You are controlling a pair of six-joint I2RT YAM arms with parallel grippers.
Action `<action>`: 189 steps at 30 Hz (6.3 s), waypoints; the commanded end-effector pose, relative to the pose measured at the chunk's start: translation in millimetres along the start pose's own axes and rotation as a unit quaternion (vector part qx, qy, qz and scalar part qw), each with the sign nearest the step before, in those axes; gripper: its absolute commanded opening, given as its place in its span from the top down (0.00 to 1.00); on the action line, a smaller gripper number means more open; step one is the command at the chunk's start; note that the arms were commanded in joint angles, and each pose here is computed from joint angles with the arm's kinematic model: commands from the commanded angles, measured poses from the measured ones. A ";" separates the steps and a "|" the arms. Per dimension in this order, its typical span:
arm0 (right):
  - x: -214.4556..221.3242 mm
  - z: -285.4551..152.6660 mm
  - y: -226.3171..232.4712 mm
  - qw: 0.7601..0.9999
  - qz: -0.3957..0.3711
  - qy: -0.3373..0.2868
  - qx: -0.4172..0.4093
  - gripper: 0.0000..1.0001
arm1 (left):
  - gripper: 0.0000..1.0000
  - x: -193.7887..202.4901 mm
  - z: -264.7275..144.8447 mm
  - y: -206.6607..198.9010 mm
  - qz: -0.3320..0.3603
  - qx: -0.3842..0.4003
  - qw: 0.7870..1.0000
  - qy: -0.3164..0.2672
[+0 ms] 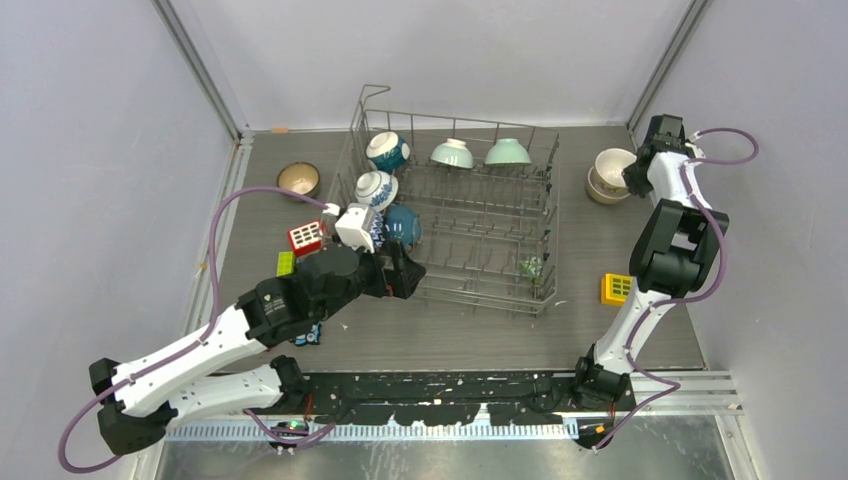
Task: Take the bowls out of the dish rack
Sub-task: Place the bowl with the bowl, then pick up the bowl from the dish rack.
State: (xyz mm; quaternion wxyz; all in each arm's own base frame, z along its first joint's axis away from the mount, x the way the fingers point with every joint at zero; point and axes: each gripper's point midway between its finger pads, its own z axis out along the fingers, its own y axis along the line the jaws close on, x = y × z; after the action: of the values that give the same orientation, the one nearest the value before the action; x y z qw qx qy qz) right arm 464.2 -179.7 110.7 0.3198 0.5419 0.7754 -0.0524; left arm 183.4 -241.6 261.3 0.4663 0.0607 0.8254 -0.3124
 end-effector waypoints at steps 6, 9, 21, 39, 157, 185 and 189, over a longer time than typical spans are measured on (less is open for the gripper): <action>-31.9 -10.4 34.2 0.997 0.041 -0.039 -0.057 0.99 | 0.00 -10.9 3.6 -6.7 -0.017 0.007 1.000 -0.022; -31.0 -9.4 34.5 0.997 0.040 -0.037 -0.058 0.99 | 0.00 -10.3 3.7 -6.3 -0.017 0.006 1.000 -0.021; -23.6 -2.9 29.0 0.998 0.031 -0.025 -0.045 0.92 | 0.00 -7.7 5.1 -4.0 -0.018 0.002 1.000 -0.019; -19.7 -2.4 26.1 0.999 0.025 -0.019 -0.041 0.71 | 0.00 -4.0 6.2 -2.3 -0.019 0.000 1.000 -0.015; -25.5 -163.4 102.2 0.977 -0.009 -0.062 -0.204 0.30 | 0.00 -42.9 -31.3 -1.4 0.027 -0.006 0.999 -0.043; 163.5 -435.1 66.7 0.795 -0.223 -0.003 -0.564 0.32 | 0.00 -54.9 -37.1 12.2 0.087 -0.041 0.994 -0.054; 180.5 -430.6 50.1 0.789 -0.236 0.031 -0.566 0.30 | 0.00 -55.3 -37.7 13.6 0.098 -0.040 0.993 -0.057</action>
State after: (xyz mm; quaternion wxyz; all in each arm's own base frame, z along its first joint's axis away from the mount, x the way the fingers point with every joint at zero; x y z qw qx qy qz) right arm 301.3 166.4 362.7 0.5315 0.0861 0.7819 0.3142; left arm 188.8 -204.2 293.8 0.5168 0.1035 0.8169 -0.2344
